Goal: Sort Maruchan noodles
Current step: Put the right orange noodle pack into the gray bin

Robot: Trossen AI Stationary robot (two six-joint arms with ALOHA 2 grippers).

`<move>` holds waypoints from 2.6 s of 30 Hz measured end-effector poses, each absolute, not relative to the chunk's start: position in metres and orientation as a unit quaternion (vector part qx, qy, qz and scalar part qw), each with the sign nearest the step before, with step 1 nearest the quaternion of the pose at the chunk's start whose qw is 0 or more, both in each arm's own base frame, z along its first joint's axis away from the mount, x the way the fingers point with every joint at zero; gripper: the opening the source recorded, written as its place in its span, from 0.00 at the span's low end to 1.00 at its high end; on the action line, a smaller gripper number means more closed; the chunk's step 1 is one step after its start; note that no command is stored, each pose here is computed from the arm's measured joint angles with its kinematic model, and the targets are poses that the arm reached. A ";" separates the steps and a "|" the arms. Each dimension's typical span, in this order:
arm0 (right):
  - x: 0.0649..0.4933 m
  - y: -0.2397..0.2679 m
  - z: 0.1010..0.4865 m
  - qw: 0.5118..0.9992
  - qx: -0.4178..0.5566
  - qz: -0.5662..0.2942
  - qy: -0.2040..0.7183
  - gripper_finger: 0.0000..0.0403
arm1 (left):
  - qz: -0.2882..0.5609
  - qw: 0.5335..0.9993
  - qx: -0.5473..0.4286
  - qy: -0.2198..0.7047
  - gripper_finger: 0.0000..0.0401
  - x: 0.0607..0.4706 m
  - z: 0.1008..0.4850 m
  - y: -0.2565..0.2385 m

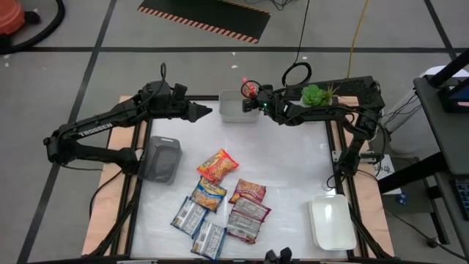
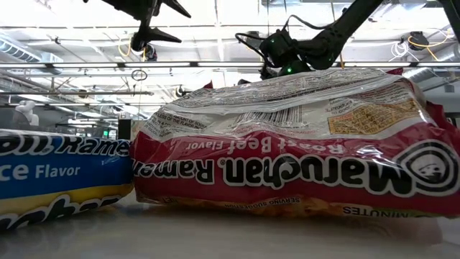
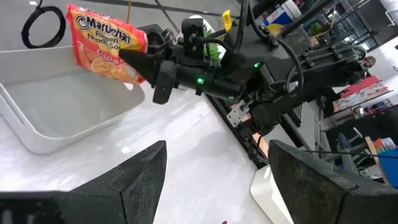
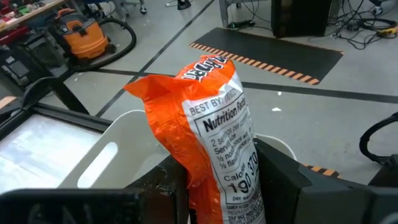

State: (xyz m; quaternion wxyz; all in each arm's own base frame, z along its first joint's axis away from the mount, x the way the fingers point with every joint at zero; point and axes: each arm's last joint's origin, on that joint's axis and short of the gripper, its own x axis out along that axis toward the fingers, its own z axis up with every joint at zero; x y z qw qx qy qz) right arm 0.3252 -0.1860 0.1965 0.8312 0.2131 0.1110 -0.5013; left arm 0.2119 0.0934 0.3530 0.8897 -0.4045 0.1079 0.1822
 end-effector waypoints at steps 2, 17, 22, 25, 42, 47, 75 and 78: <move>0.326 -0.184 0.196 0.834 0.208 -0.498 0.115 0.32 | 0.182 0.890 -0.405 0.108 0.70 0.212 0.353 0.093; 0.326 -0.178 0.191 0.827 0.214 -0.499 0.144 0.39 | 0.181 0.889 -0.406 0.108 0.70 0.212 0.353 0.093; 0.324 -0.177 0.187 0.822 0.214 -0.502 0.163 0.42 | 0.177 0.889 -0.407 0.109 0.70 0.212 0.353 0.093; 0.324 -0.177 0.187 0.822 0.214 -0.502 0.163 0.43 | 0.177 0.889 -0.407 0.109 0.70 0.212 0.353 0.093; 0.318 -0.175 0.208 0.834 0.249 -0.473 0.138 0.43 | 0.171 0.891 -0.405 0.112 0.70 0.213 0.353 0.091; 0.305 -0.178 0.230 0.842 0.275 -0.449 0.120 0.43 | 0.171 0.891 -0.405 0.114 0.70 0.213 0.353 0.090; 0.348 -0.153 0.286 0.959 0.053 -0.210 0.183 0.56 | 0.228 0.864 -0.412 0.177 0.70 0.206 0.338 0.090; 0.365 -0.162 0.283 0.950 0.028 -0.212 0.226 0.58 | 0.232 0.864 -0.412 0.176 0.70 0.206 0.338 0.090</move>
